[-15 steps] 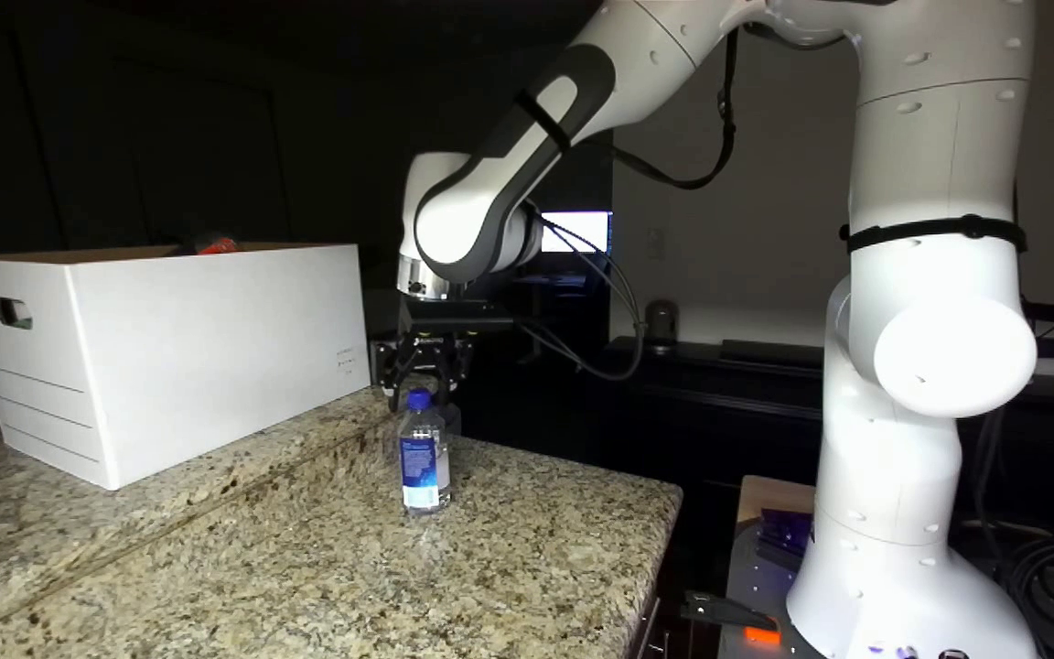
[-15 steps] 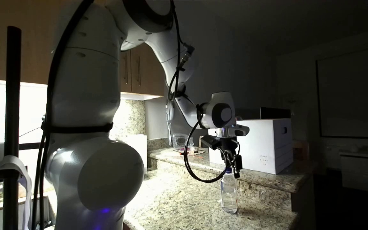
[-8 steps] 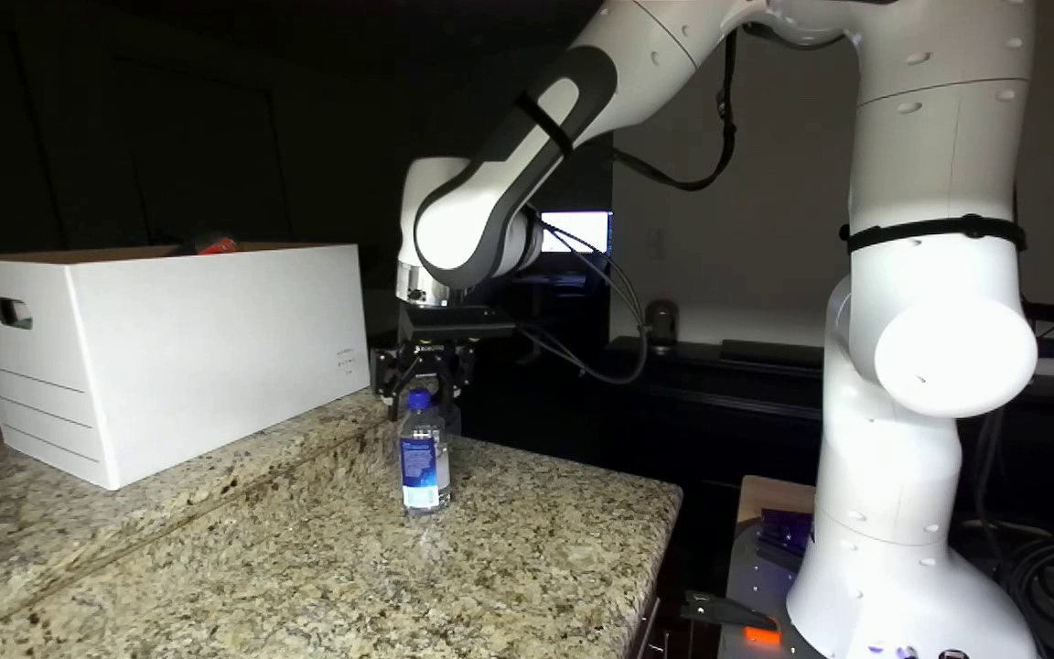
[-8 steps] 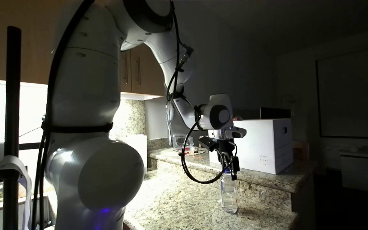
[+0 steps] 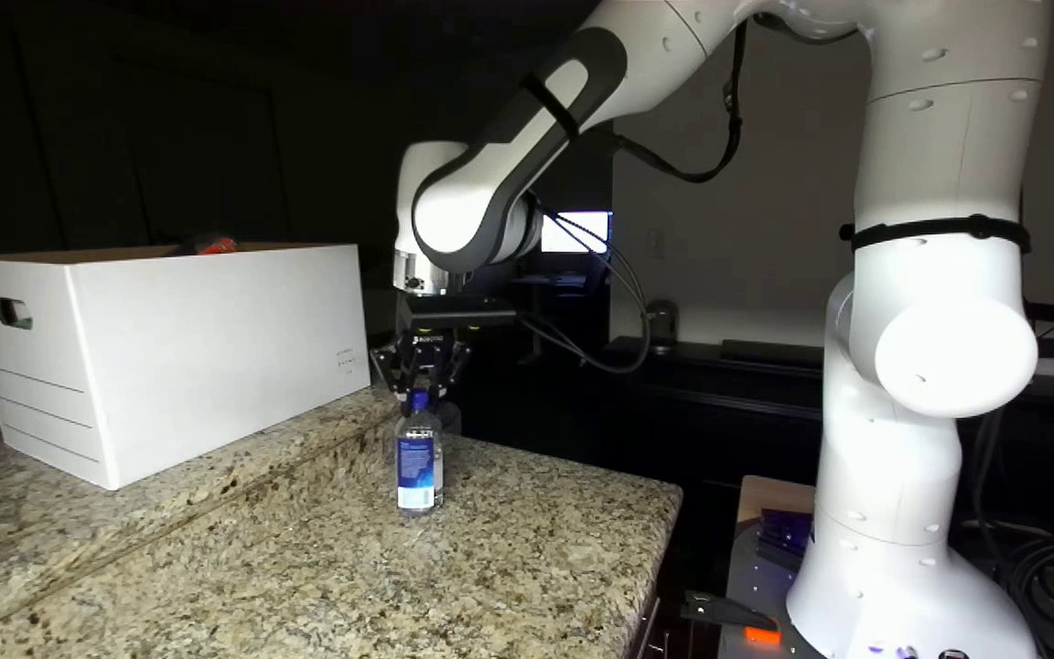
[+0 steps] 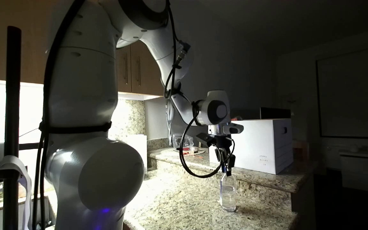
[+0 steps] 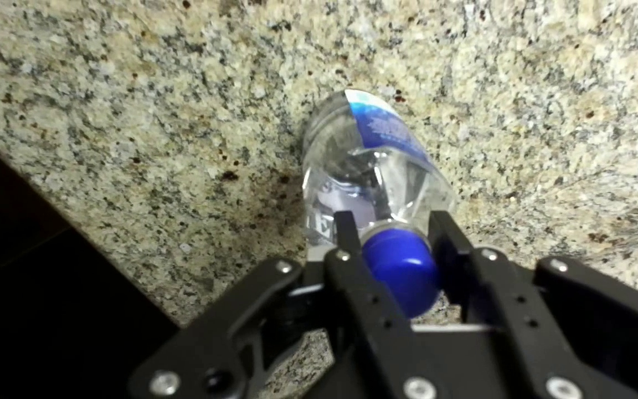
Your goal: Put the left and right bottles in the box
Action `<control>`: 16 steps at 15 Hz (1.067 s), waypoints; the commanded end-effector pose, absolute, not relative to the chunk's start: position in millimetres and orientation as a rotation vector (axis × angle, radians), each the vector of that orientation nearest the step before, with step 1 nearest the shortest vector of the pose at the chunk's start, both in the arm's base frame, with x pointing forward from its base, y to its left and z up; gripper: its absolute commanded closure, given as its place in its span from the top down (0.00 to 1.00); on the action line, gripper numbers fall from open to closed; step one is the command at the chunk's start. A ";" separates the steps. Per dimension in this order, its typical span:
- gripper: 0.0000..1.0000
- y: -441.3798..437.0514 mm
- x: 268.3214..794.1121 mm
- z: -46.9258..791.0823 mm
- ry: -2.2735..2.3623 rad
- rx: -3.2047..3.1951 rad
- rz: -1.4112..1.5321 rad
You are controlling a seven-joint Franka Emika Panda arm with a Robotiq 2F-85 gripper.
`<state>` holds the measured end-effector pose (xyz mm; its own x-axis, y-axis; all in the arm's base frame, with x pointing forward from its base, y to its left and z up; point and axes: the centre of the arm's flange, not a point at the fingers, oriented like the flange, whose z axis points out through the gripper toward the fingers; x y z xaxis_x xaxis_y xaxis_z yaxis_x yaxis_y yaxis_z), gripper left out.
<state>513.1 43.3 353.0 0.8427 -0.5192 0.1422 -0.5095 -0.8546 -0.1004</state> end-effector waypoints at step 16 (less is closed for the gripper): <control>0.15 126.5 480.1 490.6 0.532 -3.194 -0.379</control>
<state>494.7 102.0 431.9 0.9179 -0.3436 0.1985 -0.3537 -0.9352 0.0168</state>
